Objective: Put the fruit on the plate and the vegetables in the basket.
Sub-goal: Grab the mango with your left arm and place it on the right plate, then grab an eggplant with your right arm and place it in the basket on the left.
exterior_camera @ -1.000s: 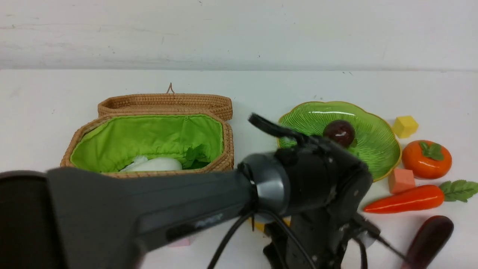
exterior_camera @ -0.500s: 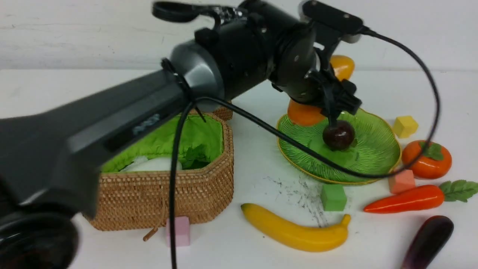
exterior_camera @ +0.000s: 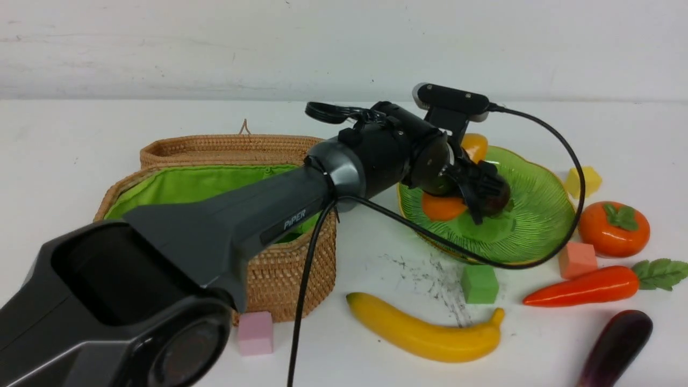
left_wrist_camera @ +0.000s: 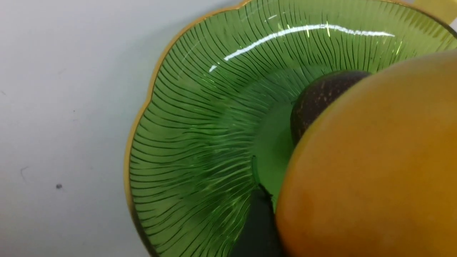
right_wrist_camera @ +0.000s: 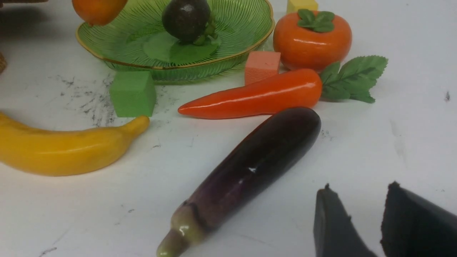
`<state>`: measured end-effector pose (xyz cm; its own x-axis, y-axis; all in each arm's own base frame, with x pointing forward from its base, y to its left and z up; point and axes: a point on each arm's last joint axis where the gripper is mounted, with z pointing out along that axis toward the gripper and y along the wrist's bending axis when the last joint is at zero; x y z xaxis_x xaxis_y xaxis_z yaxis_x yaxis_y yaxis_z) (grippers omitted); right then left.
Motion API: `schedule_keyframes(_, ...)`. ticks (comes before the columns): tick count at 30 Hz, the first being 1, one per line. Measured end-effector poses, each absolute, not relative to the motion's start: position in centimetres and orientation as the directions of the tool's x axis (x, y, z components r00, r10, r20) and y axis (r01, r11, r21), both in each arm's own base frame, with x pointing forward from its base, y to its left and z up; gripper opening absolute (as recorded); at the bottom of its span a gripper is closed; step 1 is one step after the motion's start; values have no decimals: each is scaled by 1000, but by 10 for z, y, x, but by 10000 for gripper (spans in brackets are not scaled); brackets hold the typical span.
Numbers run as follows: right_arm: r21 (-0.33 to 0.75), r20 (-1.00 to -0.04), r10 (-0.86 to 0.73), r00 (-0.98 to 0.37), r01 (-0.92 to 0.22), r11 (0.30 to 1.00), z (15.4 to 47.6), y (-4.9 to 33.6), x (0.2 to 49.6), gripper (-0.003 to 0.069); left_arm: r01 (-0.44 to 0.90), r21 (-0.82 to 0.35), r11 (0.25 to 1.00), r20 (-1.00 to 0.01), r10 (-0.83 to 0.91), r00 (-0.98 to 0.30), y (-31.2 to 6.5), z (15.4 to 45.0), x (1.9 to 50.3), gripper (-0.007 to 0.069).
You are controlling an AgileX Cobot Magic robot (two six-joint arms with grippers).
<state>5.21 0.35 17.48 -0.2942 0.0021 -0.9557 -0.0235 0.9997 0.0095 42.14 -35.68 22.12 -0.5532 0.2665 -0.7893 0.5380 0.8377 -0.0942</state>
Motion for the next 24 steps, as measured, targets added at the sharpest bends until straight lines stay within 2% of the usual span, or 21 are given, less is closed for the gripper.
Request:
schedule_keyframes(4,9,-956,2,-294,-24,1000,175,3,52,238,537,-99,838,-793,259,-551,-357,222,422,666)
schedule_keyframes(13,9,-956,2,-294,-24,1000,175,3,52,238,535,-96,839,-786,266,-558,-356,223,421,654)
schedule_keyframes(17,9,-956,2,-294,-24,1000,175,3,52,238,525,-64,849,-756,302,-580,-347,244,413,575)
schedule_keyframes(19,9,-956,1,-294,-23,1000,175,3,52,238,512,-20,859,-743,329,-582,-330,287,399,466)
schedule_keyframes(22,10,-956,2,-294,-24,1000,175,3,52,238,504,28,863,-728,363,-582,-310,330,381,324)
schedule_keyframes(24,10,-956,2,-294,-24,1000,175,3,52,238,501,71,862,-713,395,-579,-291,366,362,158)
